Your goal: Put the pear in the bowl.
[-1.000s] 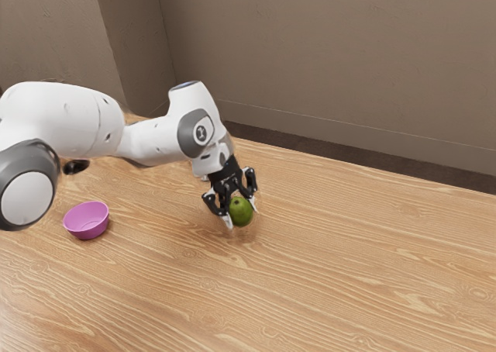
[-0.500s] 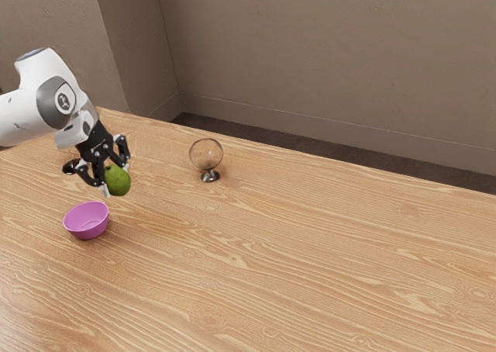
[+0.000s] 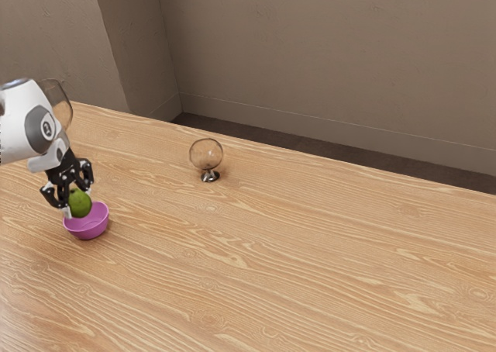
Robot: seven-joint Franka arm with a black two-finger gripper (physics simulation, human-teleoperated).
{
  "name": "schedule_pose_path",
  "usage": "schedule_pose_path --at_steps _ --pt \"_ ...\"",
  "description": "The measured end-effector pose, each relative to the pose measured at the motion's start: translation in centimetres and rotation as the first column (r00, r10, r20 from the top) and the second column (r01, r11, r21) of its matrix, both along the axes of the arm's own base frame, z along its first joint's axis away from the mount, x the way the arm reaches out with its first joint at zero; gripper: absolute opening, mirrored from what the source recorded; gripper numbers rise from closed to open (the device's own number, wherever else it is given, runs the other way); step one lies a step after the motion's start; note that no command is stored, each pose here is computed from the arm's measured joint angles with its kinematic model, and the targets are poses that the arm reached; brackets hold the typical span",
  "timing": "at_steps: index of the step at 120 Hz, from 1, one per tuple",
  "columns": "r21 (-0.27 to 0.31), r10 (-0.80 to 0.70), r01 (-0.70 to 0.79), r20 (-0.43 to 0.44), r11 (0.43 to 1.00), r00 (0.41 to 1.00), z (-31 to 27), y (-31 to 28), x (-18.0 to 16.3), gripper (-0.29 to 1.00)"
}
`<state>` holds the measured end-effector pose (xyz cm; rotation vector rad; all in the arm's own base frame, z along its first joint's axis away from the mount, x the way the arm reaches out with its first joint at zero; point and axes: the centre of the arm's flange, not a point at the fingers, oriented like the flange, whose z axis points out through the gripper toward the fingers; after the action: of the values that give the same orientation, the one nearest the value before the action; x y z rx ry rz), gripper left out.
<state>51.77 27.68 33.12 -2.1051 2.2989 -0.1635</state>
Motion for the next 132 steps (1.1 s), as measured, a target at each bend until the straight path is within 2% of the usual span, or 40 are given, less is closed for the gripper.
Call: schedule_pose_path --at_steps 5,10,21,25,42,65,76,87,107,116,132 --pt "0.013 -0.002 0.002 0.013 1.000 1.000 0.0 0.3 0.3 -0.09" --pt "0.024 -0.006 0.005 0.023 1.000 1.000 -0.1 0.4 0.5 -0.03" --pt "0.044 -0.014 0.012 0.029 0.999 0.999 -0.1 0.4 0.8 0.31" --pt "0.050 -0.016 0.014 0.026 0.999 1.000 -0.1 0.3 0.9 0.40" --pt "0.062 -0.008 0.007 0.018 0.998 1.000 -0.1 0.3 0.9 0.55" --pt "0.064 0.001 -0.003 0.031 0.998 1.000 1.1 -0.5 1.1 0.64" --pt "0.042 -0.019 0.015 0.091 0.999 0.996 8.1 -4.0 1.2 0.66" --pt "0.034 -0.049 0.046 0.093 0.998 0.994 15.4 -9.4 1.0 0.68" --pt "0.072 -0.125 0.118 0.098 0.990 0.987 27.3 -22.9 3.6 0.69" --pt "0.075 -0.074 0.068 0.093 0.995 0.993 30.2 -25.1 3.8 0.69" --pt "0.068 0.087 -0.090 0.044 0.994 0.995 31.1 -23.9 3.6 0.70"
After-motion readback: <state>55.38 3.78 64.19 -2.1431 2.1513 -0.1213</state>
